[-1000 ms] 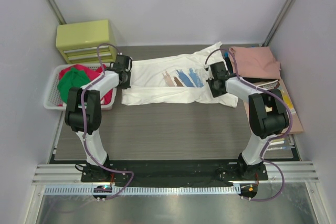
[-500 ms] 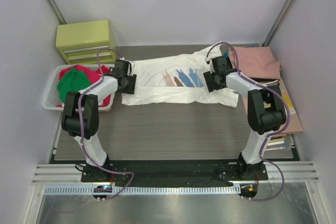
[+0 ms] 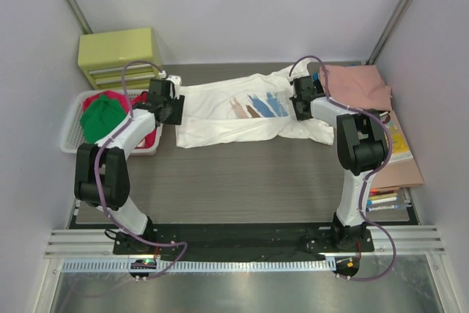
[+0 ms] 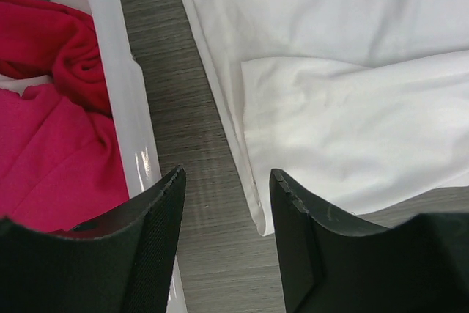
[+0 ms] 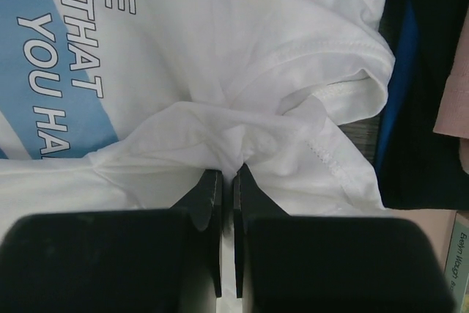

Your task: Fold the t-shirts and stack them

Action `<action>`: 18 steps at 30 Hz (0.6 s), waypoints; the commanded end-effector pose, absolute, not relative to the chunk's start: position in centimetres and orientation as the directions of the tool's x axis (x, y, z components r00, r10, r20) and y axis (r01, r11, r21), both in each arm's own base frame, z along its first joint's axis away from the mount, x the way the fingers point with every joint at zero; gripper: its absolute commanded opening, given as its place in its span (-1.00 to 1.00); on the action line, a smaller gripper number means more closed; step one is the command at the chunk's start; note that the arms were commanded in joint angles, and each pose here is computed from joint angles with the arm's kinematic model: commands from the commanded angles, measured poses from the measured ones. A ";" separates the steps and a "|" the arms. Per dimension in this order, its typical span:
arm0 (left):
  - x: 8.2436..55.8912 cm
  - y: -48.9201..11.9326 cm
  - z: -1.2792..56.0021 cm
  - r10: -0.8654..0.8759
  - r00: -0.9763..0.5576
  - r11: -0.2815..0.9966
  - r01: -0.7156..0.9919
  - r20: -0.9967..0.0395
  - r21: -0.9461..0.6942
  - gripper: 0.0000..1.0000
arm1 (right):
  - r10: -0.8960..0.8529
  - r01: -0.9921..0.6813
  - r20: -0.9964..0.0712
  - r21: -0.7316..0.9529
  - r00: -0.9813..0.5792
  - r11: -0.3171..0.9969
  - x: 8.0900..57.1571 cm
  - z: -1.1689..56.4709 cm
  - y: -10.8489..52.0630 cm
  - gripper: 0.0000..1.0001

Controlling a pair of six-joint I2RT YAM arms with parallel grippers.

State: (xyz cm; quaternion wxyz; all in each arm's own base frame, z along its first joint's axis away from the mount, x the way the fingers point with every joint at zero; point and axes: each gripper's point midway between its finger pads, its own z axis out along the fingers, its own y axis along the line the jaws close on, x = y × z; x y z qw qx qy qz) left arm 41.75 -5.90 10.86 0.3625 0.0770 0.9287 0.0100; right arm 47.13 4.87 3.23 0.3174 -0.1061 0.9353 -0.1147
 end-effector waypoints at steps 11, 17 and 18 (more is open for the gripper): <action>41.4 -1.3 9.4 0.173 -0.770 0.977 0.054 -0.614 0.208 0.10 | -0.334 -0.191 -0.572 -0.296 -0.749 0.936 46.6 4.6 4.9 0.67; 40.6 -1.6 8.2 0.176 -0.786 0.979 0.075 -0.593 0.191 0.14 | -0.280 -0.130 -0.668 -0.266 -0.689 0.955 46.1 8.4 5.2 0.80; 40.4 -1.8 8.0 0.176 -0.788 0.980 0.083 -0.590 0.182 0.14 | -0.268 -0.115 -0.691 -0.260 -0.671 0.959 46.0 9.7 5.1 0.80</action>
